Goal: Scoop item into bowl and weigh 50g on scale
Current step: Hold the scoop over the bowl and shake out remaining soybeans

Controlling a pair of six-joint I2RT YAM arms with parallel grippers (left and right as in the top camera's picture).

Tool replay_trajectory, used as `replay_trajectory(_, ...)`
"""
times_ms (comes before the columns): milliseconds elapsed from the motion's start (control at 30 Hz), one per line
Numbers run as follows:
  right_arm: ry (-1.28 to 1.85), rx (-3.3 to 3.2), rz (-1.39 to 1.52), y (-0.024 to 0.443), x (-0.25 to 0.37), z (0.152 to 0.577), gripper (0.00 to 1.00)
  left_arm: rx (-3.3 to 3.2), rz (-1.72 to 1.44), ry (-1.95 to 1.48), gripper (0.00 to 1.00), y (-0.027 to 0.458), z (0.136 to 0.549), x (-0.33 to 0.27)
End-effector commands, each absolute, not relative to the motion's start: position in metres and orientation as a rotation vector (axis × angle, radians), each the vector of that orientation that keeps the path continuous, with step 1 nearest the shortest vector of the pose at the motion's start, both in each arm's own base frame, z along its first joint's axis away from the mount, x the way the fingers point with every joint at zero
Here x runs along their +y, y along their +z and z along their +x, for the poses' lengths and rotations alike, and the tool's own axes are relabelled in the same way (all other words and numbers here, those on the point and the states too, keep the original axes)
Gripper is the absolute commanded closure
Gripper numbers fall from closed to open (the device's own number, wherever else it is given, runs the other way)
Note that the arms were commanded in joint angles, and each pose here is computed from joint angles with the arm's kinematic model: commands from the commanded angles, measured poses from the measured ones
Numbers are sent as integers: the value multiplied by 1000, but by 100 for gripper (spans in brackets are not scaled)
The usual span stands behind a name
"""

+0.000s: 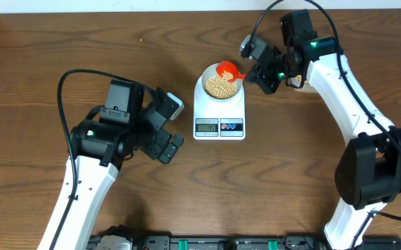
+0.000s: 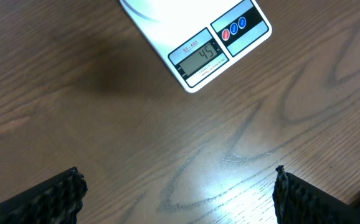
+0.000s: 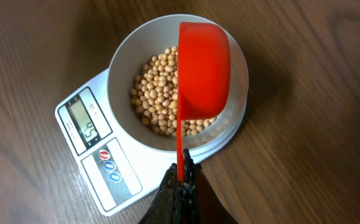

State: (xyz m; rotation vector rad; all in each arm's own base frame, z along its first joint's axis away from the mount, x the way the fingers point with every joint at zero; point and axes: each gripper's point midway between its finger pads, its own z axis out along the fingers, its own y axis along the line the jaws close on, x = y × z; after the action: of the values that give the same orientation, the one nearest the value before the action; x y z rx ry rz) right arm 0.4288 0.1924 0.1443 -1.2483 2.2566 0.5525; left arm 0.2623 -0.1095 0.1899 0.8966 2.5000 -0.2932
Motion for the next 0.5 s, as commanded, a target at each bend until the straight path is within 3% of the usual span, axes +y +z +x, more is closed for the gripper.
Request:
replay_trajectory(0,526,2202,-1255,163,194,434,99,2496,918,-284,2,189,263,-109)
replay_trajectory(467,526,2183,-1260,165,197,435,99,2497,918,-284,2,189,263,-109)
